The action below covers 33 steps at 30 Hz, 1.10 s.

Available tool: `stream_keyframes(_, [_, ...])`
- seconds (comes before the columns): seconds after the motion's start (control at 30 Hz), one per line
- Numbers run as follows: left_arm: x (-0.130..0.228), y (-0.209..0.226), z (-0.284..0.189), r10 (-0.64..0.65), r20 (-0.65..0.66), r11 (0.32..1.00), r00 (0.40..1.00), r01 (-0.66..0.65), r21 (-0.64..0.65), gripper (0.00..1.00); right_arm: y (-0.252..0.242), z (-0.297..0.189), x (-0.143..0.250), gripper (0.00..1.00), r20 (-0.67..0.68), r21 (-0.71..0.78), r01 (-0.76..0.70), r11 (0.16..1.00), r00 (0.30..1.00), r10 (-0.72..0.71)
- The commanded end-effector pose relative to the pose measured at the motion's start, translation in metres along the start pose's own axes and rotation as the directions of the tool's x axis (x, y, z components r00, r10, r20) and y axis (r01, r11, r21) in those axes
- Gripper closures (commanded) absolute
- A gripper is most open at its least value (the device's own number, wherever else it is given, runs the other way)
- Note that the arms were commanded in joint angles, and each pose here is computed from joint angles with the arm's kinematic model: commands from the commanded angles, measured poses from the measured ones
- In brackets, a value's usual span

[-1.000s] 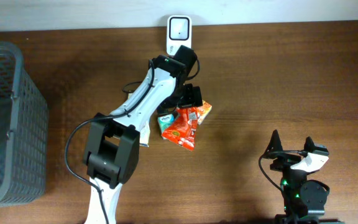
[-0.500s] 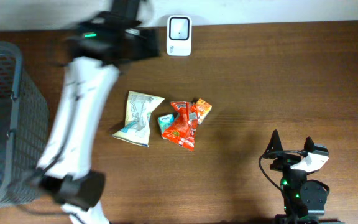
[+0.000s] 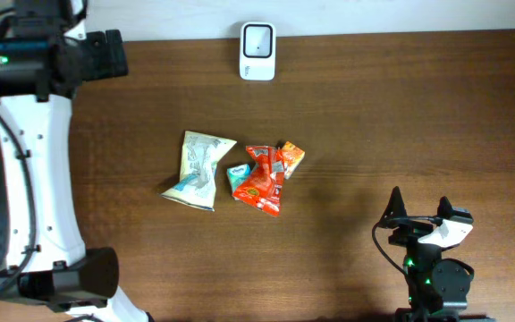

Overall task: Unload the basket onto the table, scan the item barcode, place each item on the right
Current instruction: 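Reach the right gripper to the pile and grasp the white wet-wipe bag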

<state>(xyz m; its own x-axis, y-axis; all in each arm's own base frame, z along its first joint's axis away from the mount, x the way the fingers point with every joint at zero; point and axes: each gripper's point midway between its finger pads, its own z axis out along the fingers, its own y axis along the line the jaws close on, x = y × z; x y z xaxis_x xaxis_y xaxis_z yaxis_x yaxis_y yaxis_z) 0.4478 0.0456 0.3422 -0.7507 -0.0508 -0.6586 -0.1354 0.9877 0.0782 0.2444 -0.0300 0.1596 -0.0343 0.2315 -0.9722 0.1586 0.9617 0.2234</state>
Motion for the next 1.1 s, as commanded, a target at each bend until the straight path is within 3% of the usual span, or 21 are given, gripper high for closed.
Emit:
stream_keyframes(0.0, [0.001,-0.002,0.004,0.084,0.007,0.989,0.996,-0.084,0.120,0.00,0.002,0.000,0.004,0.01,-0.009,-0.012,0.000,1.000,1.000,0.000])
stream_keyframes(0.1, [0.002,0.005,0.004,0.073,0.001,0.991,0.997,-0.073,0.111,0.01,0.024,-0.002,0.001,0.01,-0.025,-0.136,-0.132,0.982,0.991,0.129])
stream_keyframes(0.2, [0.003,0.005,0.004,0.073,-0.003,0.991,0.997,-0.073,0.112,0.01,0.055,-0.009,0.004,0.01,-0.078,-0.309,-0.143,0.940,0.989,0.124])
stream_keyframes(0.47, [0.003,0.005,0.004,0.073,-0.003,0.991,0.997,-0.073,0.111,0.01,0.091,-0.023,-0.048,0.01,-0.087,-0.452,-0.137,0.882,0.990,0.109])
stream_keyframes(0.63, [0.003,0.005,0.004,0.073,-0.003,0.991,0.997,-0.073,0.111,0.01,0.134,-0.013,-0.068,0.01,-0.296,-0.581,-0.227,0.782,0.953,0.056])
stream_keyframes(0.73, [0.003,0.005,0.004,0.073,-0.003,0.991,0.997,-0.073,0.111,0.01,0.154,-0.001,-0.064,0.01,-0.475,-0.605,-0.344,0.718,0.880,0.022])
stream_keyframes(0.8, [0.003,0.005,0.004,0.073,-0.003,0.991,0.997,-0.072,0.111,0.01,0.164,0.009,-0.052,0.01,-0.616,-0.568,-0.448,0.690,0.788,0.005])
stream_keyframes(0.9, [0.003,0.005,0.004,0.073,-0.004,0.991,0.997,-0.073,0.112,0.01,0.181,0.023,-0.014,0.01,-0.814,-0.439,-0.570,0.695,0.580,-0.039])
stream_keyframes(1.07, [0.003,0.005,0.004,0.074,-0.003,0.991,0.997,-0.073,0.111,0.01,0.229,0.025,0.050,0.01,-0.911,-0.388,-0.605,0.695,0.369,-0.186])
